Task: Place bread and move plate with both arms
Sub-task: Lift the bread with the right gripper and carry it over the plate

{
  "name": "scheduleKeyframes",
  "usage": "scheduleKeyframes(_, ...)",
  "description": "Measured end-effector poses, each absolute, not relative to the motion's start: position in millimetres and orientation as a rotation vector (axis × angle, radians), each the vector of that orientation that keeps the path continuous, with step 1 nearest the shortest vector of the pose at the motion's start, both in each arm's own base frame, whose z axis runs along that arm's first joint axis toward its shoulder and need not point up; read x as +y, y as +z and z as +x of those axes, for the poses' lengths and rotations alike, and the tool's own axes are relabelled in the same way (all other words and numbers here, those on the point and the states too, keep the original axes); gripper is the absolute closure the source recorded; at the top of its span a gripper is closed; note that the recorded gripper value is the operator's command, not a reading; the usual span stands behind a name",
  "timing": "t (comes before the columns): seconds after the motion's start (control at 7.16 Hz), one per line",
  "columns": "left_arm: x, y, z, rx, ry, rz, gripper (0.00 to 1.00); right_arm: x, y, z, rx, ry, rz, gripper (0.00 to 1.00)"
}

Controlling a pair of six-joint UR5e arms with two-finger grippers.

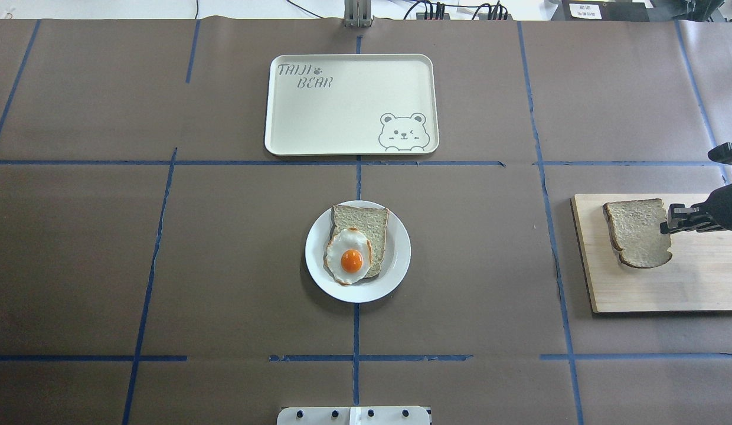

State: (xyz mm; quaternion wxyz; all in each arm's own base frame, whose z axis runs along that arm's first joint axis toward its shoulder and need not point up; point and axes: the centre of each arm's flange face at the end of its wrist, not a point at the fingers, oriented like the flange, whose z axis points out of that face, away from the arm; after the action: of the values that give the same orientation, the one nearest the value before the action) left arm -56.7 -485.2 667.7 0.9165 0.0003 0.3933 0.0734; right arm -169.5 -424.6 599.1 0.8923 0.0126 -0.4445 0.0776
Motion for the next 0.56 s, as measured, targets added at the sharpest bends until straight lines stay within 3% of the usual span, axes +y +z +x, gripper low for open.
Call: scheduleKeyframes(0.56, -487.0, 664.7, -54.7, 0.839, 0.150, 0.005, 0.00, -455.9, 510.7, -146.5, -1.074, 0.160, 0.121, 1.00)
